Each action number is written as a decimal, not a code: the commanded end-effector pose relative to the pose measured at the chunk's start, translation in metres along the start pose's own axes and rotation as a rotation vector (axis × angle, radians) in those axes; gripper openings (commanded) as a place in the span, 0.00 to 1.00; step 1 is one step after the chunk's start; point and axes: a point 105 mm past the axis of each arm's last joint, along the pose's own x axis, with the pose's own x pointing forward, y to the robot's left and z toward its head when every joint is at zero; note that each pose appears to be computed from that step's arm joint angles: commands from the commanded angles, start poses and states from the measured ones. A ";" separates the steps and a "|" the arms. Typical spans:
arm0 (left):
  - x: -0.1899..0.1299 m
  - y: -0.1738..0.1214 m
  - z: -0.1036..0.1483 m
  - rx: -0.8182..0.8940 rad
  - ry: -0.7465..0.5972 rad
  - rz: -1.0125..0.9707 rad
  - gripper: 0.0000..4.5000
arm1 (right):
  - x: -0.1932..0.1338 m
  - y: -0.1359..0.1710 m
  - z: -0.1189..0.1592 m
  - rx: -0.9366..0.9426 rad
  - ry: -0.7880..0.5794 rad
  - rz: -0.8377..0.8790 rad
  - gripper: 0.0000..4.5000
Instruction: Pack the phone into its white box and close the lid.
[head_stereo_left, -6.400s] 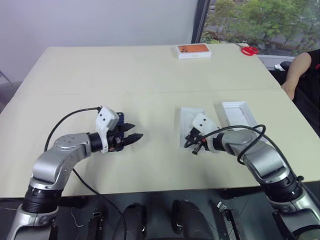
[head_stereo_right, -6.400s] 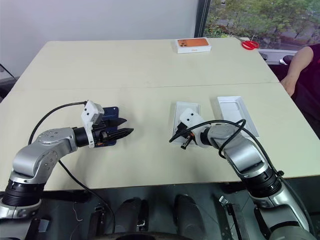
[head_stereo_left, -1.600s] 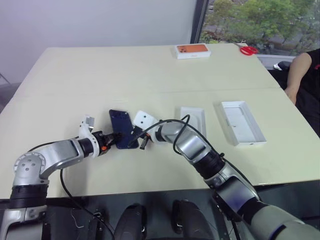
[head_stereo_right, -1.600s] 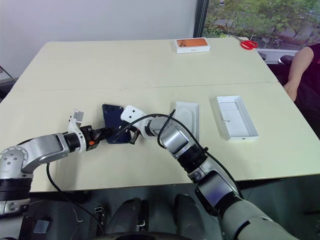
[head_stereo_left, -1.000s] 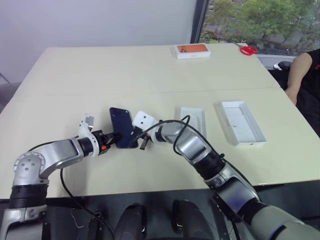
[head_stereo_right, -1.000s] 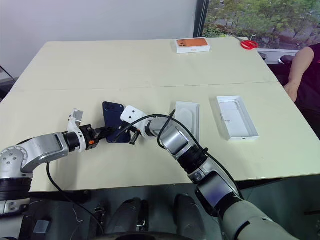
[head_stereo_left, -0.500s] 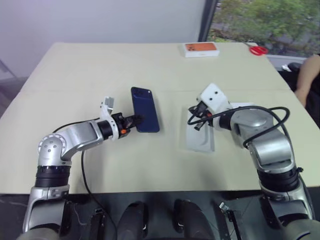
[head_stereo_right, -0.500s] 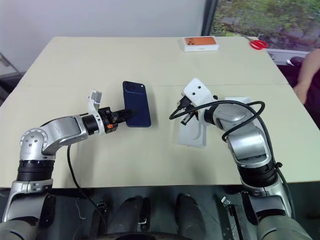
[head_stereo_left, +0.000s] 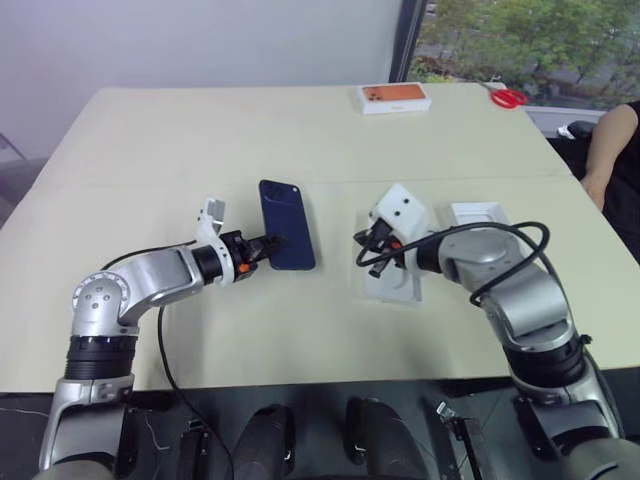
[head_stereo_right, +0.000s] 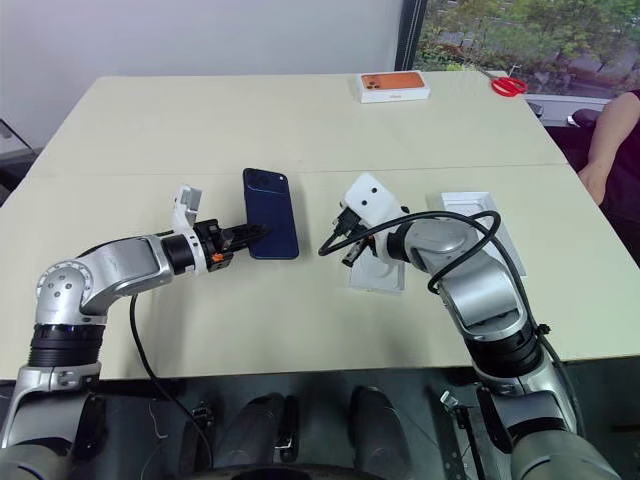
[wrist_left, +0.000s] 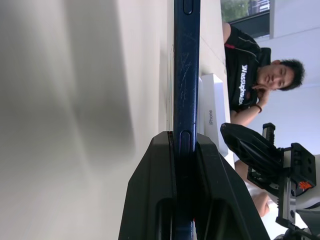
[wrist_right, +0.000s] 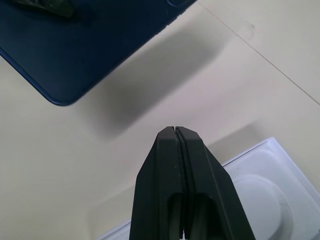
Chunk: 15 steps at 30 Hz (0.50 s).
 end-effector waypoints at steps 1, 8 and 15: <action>0.004 -0.030 -0.001 0.071 0.017 -0.107 0.00 | -0.012 -0.011 0.005 -0.013 -0.030 -0.052 0.00; 0.025 -0.046 -0.024 0.085 0.114 -0.173 0.00 | -0.038 -0.026 -0.020 -0.002 0.035 -0.116 0.00; 0.058 -0.064 -0.047 0.078 0.204 -0.211 0.00 | -0.064 -0.038 -0.040 -0.007 0.092 -0.173 0.00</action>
